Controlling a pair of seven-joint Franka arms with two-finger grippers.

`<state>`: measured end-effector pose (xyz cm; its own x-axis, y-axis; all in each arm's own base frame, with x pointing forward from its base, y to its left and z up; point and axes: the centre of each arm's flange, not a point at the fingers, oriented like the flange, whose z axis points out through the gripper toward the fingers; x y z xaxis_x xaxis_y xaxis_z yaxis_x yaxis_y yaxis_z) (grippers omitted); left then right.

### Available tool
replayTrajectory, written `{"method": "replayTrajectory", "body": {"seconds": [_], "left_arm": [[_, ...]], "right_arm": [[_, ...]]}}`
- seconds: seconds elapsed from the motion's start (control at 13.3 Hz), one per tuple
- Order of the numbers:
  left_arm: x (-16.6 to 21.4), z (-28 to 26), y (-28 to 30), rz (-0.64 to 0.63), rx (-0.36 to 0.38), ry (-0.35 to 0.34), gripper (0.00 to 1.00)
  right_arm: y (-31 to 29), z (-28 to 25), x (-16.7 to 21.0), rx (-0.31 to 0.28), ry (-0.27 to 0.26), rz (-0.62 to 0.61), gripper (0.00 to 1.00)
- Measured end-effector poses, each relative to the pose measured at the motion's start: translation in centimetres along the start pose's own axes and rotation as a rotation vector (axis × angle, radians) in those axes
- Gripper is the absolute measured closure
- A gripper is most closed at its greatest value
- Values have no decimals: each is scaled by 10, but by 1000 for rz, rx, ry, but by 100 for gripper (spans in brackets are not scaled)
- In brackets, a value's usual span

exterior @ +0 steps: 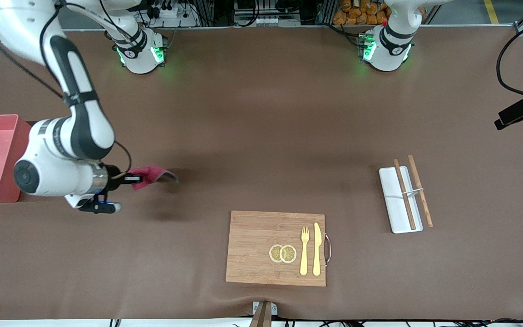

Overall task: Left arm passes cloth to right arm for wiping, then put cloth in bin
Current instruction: 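Wipe the cloth across the table surface with the right gripper, then move the cloth into the pink bin and open the right gripper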

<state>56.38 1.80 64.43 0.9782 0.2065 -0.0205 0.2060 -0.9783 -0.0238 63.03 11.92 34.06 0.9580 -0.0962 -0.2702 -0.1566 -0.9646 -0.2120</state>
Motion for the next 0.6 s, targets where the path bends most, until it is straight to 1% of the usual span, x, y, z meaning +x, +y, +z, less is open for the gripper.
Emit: {"method": "replayTrajectory", "body": {"seconds": [0.07, 0.15, 0.22, 0.3, 0.45, 0.6], "left_arm": [[-1, -1, 1, 1, 0, 1, 0], [-2, 0, 2, 1, 1, -2, 0], [-2, 3, 4, 0, 2, -7, 0], [-3, 5, 7, 0, 3, -12, 0], [-4, 7, 11, 5, 4, -16, 0], [-5, 5, 11, 6, 3, -13, 0]], "right_arm": [[-14, -14, -10, 1, 8, 26, 97], [-14, -31, -18, 2, 10, 44, 97], [-2, -49, -22, -8, 12, 52, 97], [21, -68, -25, -39, 12, 46, 97], [82, -109, -30, -122, -5, 8, 97], [151, -148, -35, -173, -20, -48, 97]]}}
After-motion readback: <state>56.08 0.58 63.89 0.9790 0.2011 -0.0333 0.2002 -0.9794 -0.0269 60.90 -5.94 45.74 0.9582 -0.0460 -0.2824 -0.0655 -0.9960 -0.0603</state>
